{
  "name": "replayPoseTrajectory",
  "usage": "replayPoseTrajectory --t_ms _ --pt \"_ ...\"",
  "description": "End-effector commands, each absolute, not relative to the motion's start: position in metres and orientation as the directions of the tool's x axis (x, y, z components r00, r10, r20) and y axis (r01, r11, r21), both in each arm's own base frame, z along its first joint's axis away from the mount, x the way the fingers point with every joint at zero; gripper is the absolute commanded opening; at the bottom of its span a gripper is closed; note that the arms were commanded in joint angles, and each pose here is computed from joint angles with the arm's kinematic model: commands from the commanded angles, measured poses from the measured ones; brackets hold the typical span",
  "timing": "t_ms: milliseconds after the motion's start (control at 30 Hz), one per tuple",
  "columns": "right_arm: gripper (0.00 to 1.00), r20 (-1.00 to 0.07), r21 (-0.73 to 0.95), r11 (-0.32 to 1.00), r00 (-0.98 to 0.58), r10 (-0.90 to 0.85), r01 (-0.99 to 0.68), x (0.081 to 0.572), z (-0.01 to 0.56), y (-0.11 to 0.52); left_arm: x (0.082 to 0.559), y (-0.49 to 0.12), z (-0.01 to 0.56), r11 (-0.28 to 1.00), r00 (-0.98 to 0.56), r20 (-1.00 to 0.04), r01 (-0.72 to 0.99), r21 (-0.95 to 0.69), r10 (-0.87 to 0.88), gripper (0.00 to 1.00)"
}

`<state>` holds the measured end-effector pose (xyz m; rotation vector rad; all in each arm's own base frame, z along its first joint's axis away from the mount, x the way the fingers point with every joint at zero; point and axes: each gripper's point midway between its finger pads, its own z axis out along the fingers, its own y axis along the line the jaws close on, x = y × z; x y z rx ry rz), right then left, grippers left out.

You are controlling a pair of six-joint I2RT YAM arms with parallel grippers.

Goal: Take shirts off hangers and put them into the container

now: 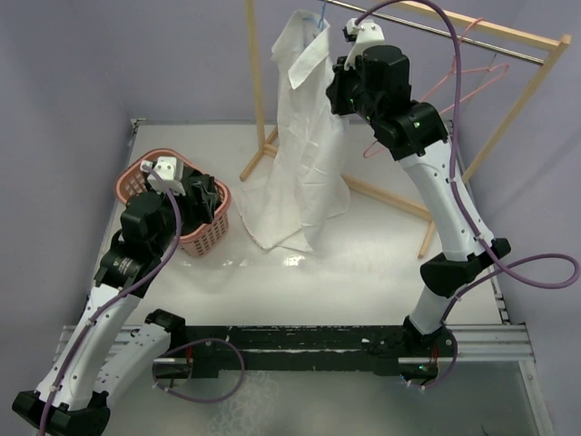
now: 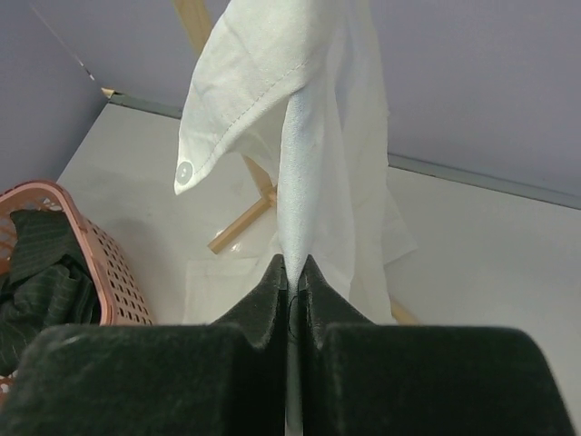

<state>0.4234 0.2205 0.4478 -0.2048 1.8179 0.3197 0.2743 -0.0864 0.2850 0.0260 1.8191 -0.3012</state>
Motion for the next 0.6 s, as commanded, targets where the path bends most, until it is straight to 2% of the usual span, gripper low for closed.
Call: replayPoseTrajectory --t_ms 0,567 --pt "0.0 -0.99 0.097 0.953 -0.124 0.063 -0.287 0.415 0.502 0.206 0.275 -0.089 0.299 0.96 -0.238 -0.959 0.193 -0.2 -0.152 0.76" --pt "0.0 -0.996 0.093 0.95 -0.015 0.093 -0.298 0.397 0.551 0.194 0.275 -0.091 0.298 0.958 -0.242 -0.959 0.207 -0.198 -0.145 0.76"
